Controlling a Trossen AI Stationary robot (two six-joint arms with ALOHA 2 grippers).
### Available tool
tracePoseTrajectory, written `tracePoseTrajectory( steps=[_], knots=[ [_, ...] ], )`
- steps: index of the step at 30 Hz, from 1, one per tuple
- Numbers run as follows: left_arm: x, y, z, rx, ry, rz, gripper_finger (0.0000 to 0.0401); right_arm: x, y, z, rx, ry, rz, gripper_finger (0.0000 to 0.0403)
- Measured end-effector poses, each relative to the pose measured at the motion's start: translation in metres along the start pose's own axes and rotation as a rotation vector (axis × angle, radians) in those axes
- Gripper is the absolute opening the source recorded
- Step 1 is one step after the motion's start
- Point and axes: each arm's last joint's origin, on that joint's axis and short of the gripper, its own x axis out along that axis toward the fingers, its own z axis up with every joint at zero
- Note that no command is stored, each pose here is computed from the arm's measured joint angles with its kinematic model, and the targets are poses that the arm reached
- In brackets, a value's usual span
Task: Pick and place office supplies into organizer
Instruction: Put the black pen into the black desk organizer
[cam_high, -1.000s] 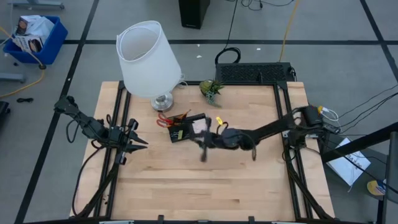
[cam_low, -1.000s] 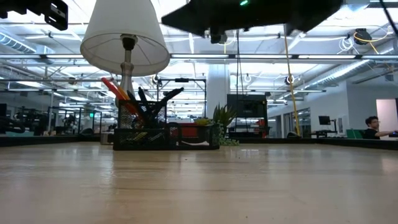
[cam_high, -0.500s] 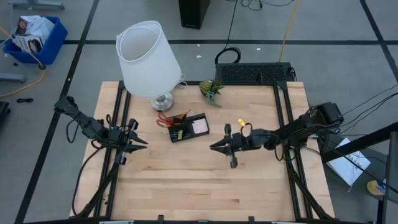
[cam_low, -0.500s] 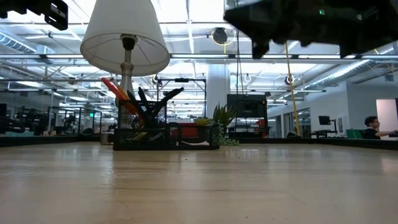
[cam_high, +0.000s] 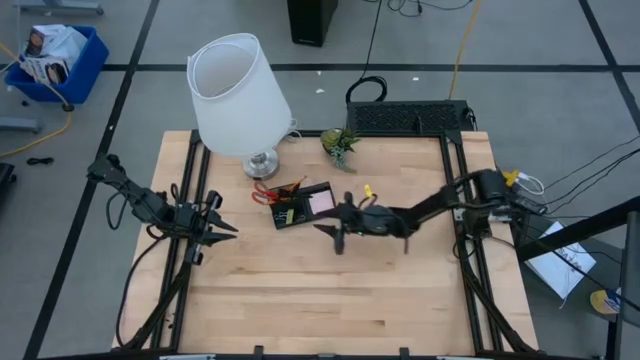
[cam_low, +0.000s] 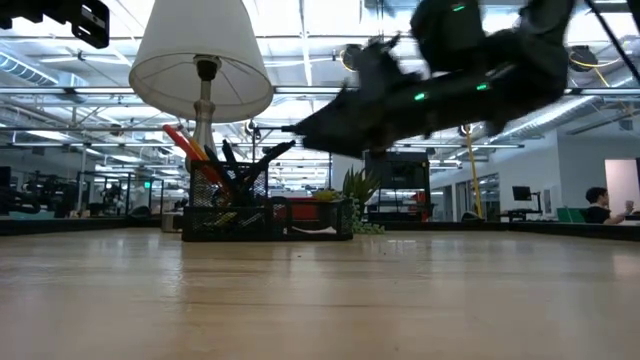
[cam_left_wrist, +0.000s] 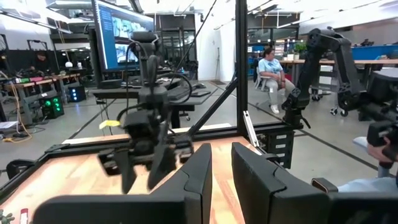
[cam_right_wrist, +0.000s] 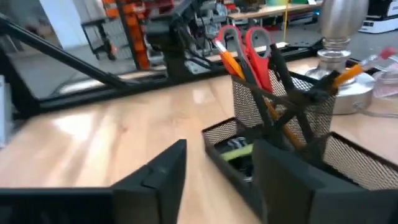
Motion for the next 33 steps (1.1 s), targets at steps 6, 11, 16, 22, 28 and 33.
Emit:
tracePoseTrajectory(
  steps=[6, 11, 16, 22, 28, 33],
  knots=[
    [0.000, 0.000, 0.000, 0.000, 0.000, 0.000, 0.0067, 0.040, -0.026, 0.004, -0.028, 0.094, -0.180, 0.0080],
    [0.000, 0.000, 0.000, 0.000, 0.000, 0.000, 0.0067, 0.056, -0.035, 0.018, -0.053, 0.118, -0.223, 0.0011],
    [0.000, 0.000, 0.000, 0.000, 0.000, 0.000, 0.0067, 0.066, -0.032, 0.036, -0.122, 0.086, -0.237, 0.0002],
    [0.000, 0.000, 0.000, 0.000, 0.000, 0.000, 0.0067, 0.072, -0.045, 0.046, -0.202, 0.092, -0.268, 0.0001],
    [0.000, 0.000, 0.000, 0.000, -0.001, 0.000, 0.0067, 0.073, -0.062, 0.050, -0.185, 0.096, -0.211, 0.0001],
    [0.000, 0.000, 0.000, 0.000, 0.000, 0.000, 0.0067, 0.073, -0.055, 0.039, -0.199, 0.122, -0.183, 0.0000]
  ],
)
